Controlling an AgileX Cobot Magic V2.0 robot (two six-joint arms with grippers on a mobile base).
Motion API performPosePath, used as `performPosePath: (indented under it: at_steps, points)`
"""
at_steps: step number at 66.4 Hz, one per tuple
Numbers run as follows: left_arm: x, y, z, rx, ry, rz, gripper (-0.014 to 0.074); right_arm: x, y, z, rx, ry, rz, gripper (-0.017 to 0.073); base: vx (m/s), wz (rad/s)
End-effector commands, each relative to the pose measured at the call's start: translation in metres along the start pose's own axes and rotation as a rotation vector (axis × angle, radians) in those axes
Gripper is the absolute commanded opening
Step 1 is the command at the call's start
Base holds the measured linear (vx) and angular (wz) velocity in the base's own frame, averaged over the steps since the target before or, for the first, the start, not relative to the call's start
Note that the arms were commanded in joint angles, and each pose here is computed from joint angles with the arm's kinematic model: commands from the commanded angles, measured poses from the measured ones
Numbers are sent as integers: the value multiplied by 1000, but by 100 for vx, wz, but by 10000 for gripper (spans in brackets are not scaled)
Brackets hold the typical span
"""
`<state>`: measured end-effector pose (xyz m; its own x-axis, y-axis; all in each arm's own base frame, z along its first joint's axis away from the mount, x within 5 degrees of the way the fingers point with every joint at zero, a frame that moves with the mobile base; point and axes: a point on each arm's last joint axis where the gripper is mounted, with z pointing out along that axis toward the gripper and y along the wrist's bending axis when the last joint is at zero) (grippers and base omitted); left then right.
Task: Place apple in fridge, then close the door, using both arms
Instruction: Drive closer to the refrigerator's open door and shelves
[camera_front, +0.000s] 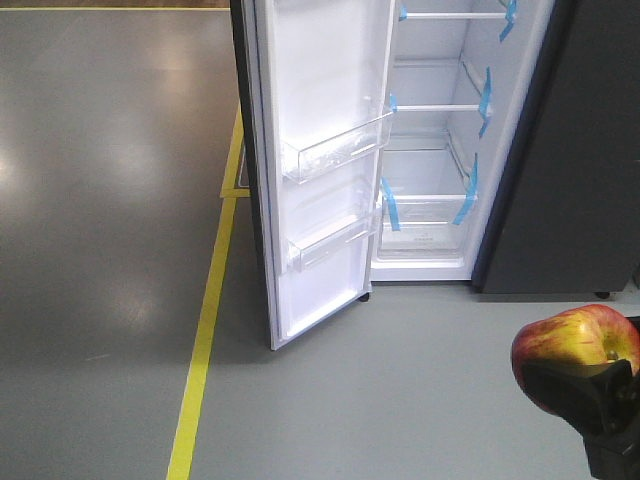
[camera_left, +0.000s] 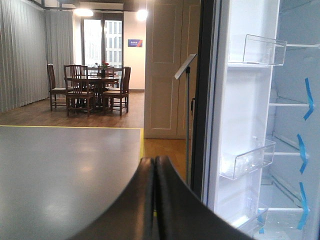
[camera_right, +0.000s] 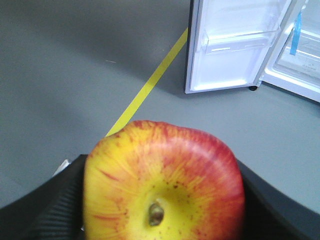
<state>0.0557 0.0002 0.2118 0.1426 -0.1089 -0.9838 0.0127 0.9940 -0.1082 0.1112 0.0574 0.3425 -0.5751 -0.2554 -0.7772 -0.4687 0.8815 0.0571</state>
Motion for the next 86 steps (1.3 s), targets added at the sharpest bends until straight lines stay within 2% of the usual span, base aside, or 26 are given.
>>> performPosePath:
  at_steps: [1, 86]
  points:
    - [2, 0, -1, 9, -59, -8, -6, -13, 0, -8, 2, -103, 2, 194, 9, 1]
    - [2, 0, -1, 9, -59, -8, -6, -13, 0, -8, 2, -103, 2, 194, 9, 1]
